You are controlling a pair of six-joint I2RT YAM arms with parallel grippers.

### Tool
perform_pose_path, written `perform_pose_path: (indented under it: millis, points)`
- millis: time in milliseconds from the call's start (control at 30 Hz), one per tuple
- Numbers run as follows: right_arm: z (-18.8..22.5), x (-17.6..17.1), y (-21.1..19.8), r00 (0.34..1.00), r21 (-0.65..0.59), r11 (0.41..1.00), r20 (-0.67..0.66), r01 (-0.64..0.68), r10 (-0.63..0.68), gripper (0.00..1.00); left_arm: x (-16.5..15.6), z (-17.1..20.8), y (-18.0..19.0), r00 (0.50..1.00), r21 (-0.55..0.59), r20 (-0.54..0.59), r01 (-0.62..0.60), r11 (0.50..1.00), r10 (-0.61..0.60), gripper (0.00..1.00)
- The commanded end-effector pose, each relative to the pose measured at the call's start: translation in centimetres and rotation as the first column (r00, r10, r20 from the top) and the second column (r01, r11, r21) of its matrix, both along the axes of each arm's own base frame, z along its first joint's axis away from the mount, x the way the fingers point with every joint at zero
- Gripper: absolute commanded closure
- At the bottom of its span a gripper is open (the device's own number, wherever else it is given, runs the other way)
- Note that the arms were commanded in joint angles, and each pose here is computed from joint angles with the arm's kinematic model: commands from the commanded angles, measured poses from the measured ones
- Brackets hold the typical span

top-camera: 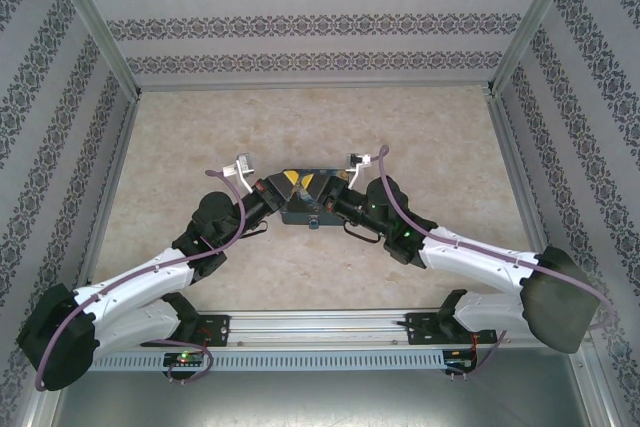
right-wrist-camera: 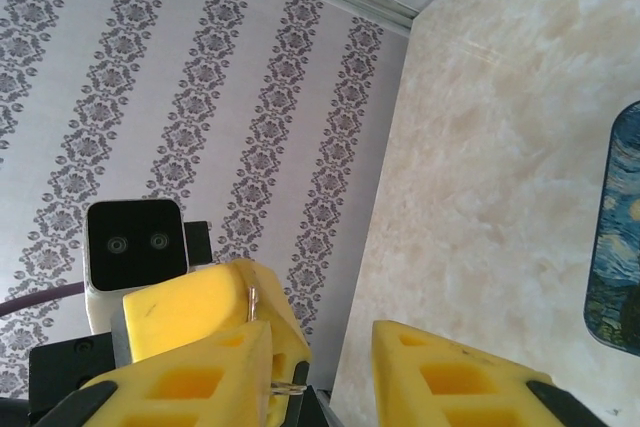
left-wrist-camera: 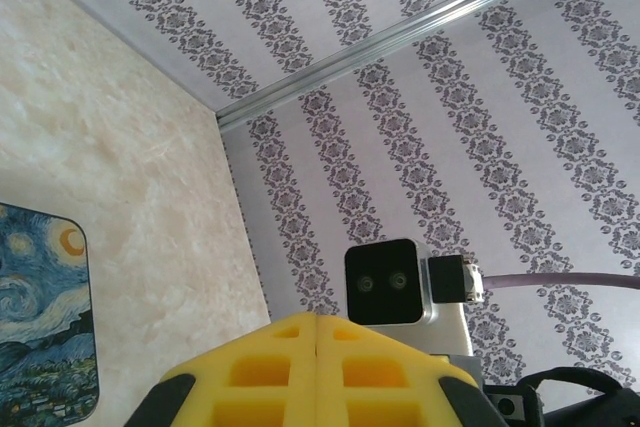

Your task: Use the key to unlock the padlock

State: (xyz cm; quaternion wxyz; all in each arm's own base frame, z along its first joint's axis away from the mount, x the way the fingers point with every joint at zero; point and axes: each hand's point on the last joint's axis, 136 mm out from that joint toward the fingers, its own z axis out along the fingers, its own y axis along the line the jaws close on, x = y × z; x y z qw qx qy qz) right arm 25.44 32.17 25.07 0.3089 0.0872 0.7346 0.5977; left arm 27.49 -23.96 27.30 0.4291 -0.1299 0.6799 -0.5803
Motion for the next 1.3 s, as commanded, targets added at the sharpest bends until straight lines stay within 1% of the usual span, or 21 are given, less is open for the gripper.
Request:
perform_pose_path:
  millis: [0,333,500,967,1067,1200,1233,1267]
  points:
    - [1.7,-0.5,1.0,0.998,0.058,0.997,0.043,-0.041,0.039,0.68,0.1,1.6,0.2,0.998,-0.032,0.058,0.000,0.999,0.001,1.00]
    - [2.1,-0.4,1.7,0.997,0.085,0.995,0.057,-0.059,0.054,0.73,0.3,1.3,-0.2,0.999,-0.034,0.044,0.012,0.999,-0.011,1.00]
    - [2.3,-0.3,2.0,0.996,0.089,0.994,0.064,-0.070,0.065,0.78,0.3,1.1,-0.3,0.999,-0.033,0.038,0.013,0.999,-0.011,1.00]
    - [3.6,-0.8,2.8,0.989,0.115,0.987,0.102,-0.115,0.103,0.78,0.5,0.1,-0.4,1.000,-0.024,0.010,0.011,1.000,-0.011,1.00]
    - [3.7,-0.8,2.8,0.989,0.119,0.986,0.105,-0.117,0.105,0.83,0.5,-0.1,-0.4,1.000,-0.024,0.005,0.010,1.000,-0.010,1.00]
    - [3.7,-0.8,2.9,0.988,0.124,0.985,0.107,-0.122,0.109,0.97,0.5,-0.1,-0.4,1.000,-0.025,0.005,0.010,1.000,-0.010,1.00]
    - [3.7,-0.8,2.9,0.988,0.125,0.985,0.108,-0.123,0.109,0.97,0.5,0.0,-0.4,1.000,-0.027,0.005,0.010,1.000,-0.009,1.00]
    - [3.7,-0.9,2.9,0.988,0.126,0.984,0.110,-0.124,0.110,0.95,0.5,-0.1,-0.3,1.000,-0.025,0.003,0.009,1.000,-0.009,1.00]
